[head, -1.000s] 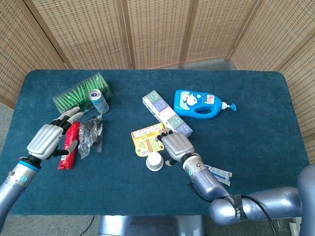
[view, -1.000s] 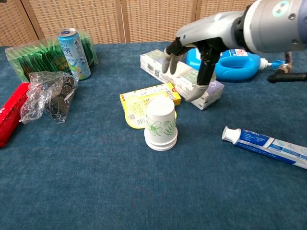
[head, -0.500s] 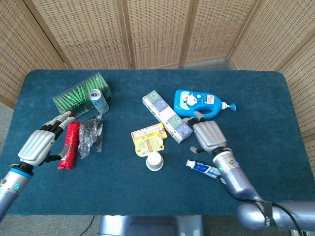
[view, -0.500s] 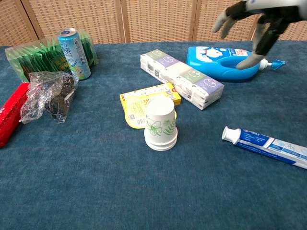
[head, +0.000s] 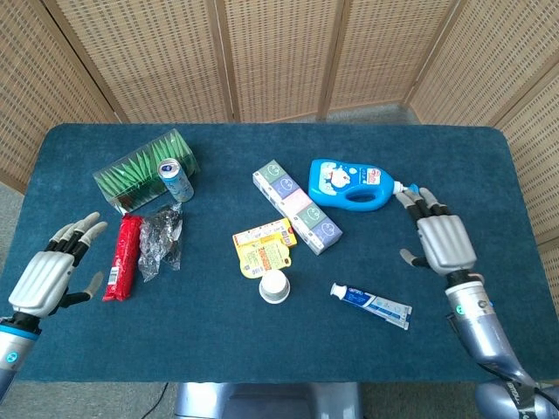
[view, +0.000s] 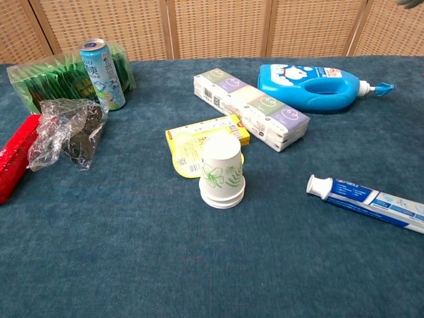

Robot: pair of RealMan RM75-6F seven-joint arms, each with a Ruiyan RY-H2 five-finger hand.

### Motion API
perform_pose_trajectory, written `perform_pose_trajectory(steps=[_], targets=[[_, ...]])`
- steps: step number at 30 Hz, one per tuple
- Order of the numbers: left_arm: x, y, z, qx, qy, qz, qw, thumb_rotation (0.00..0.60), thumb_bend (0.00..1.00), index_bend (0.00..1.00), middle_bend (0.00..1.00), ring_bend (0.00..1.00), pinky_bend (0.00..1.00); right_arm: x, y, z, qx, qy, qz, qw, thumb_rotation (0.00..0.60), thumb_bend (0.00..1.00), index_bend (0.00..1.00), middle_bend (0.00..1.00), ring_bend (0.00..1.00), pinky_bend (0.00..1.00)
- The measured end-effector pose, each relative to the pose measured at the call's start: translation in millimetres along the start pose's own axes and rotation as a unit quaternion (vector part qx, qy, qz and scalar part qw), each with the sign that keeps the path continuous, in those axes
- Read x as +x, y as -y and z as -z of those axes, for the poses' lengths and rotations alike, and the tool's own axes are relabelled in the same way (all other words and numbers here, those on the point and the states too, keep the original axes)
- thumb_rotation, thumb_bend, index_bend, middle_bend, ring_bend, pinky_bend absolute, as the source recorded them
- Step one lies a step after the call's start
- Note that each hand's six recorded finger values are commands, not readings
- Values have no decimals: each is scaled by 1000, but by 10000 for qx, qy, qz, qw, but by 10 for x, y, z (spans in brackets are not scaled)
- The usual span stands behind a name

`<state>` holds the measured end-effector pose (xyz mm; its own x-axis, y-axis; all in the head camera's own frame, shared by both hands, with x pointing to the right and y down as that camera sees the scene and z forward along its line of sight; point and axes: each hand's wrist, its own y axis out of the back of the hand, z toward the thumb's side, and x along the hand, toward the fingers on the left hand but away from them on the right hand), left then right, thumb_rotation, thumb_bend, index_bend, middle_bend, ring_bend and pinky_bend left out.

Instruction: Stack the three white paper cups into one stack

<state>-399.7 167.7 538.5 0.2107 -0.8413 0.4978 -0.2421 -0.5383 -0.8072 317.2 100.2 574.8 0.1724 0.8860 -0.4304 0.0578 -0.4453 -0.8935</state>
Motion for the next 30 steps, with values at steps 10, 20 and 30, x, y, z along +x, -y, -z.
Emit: perform_pose_trajectory(steps=[10, 20, 30], targets=[[-202, 63, 160, -85, -365, -89, 9993, 600, 508, 56, 1, 0, 73, 293, 138, 426, -71, 384, 155, 9991, 600, 265, 58, 95, 0, 222], [-246, 77, 144, -41, -428, -107, 9990, 600, 507, 56, 0, 0, 72, 441, 122, 558, -184, 480, 276, 9983, 600, 263, 46, 95, 0, 211], [-274, 80, 169, -82, -453, -120, 9989, 600, 508, 40, 0, 0, 71, 515, 144, 599, -269, 528, 292, 9978, 600, 262, 32, 91, 0, 211]])
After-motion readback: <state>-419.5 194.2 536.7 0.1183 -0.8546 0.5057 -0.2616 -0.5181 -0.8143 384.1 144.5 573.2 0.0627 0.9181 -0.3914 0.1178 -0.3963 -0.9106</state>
